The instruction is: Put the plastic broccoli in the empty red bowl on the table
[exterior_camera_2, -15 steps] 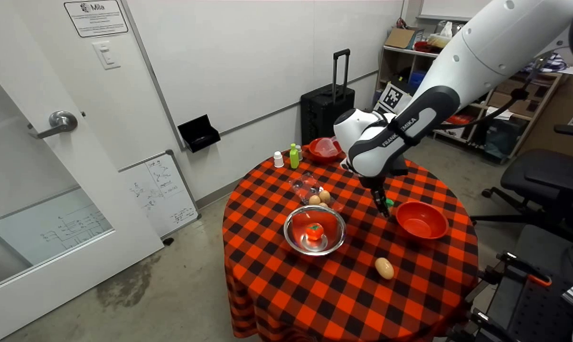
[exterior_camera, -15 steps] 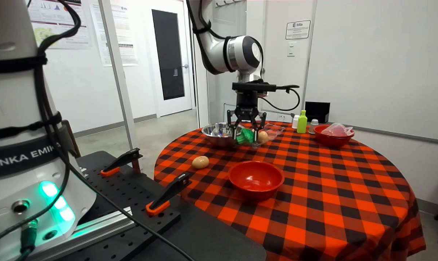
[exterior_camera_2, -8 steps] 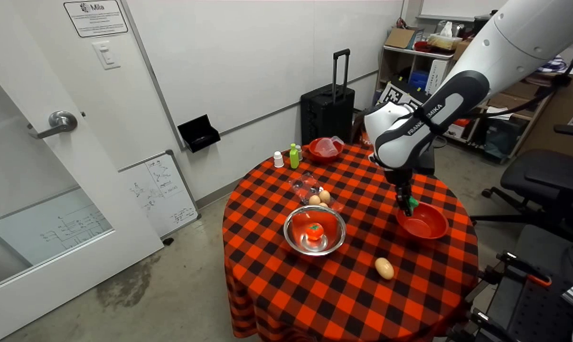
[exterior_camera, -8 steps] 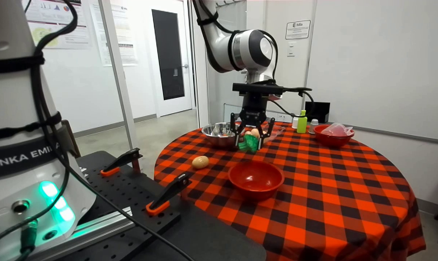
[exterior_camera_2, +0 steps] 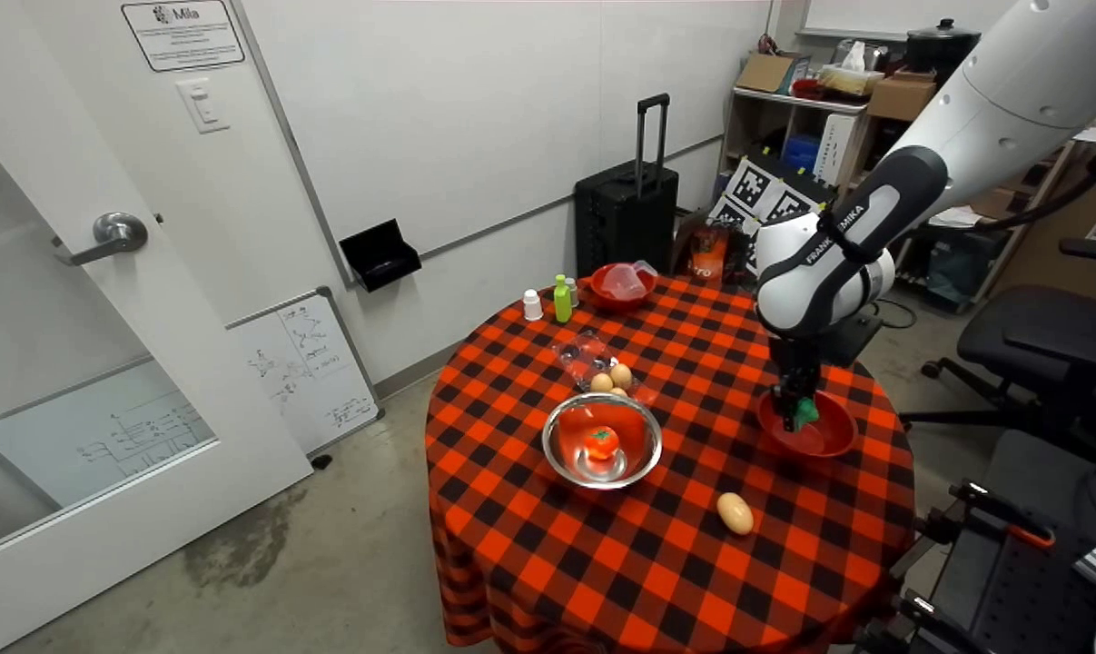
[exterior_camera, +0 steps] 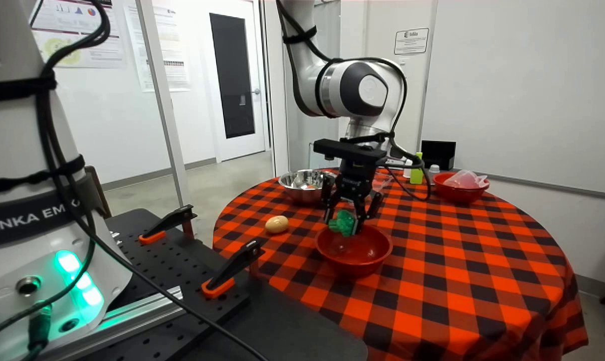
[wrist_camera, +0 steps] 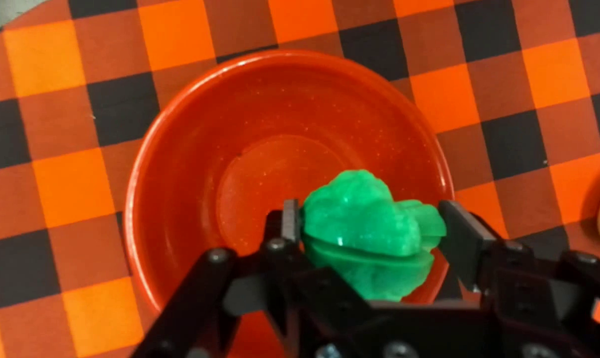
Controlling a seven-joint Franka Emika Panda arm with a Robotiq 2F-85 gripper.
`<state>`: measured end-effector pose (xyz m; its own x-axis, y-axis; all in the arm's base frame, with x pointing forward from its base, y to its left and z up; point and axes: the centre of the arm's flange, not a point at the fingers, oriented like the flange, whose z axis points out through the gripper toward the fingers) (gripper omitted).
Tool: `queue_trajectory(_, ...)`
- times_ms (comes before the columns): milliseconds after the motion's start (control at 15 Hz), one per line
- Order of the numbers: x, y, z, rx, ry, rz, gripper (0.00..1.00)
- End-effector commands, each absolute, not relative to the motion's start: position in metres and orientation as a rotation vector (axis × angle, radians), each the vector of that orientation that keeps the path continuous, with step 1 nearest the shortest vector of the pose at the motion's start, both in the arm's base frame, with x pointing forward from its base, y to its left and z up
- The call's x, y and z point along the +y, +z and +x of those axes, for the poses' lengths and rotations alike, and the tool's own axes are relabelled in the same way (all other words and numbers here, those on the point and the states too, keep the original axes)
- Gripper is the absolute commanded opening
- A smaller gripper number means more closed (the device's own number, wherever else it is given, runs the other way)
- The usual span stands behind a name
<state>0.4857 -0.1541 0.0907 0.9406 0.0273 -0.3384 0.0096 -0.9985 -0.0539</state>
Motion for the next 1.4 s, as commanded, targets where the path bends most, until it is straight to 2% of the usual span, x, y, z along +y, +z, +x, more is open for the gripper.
queue_trajectory(0,-0.154,0.071,0.478,0.201,0.455,-3.048,0.46)
queue_trajectory(733,-0.172,0.046,0.465,0.566,0.417,-3.036,0.48)
queue_trajectory(800,-0.173,0.046,0.465,0.582,0.415,-3.034,0.62)
queue_trajectory(867,-0.174,0.046,0.464,0.596,0.415,-3.031,0.88)
queue_trajectory(1067,-0.173,0.044,0.464,0.627,0.417,-3.019,1.0)
queue_trajectory(1333,-0.173,0.043,0.463,0.649,0.421,-3.008,1.0)
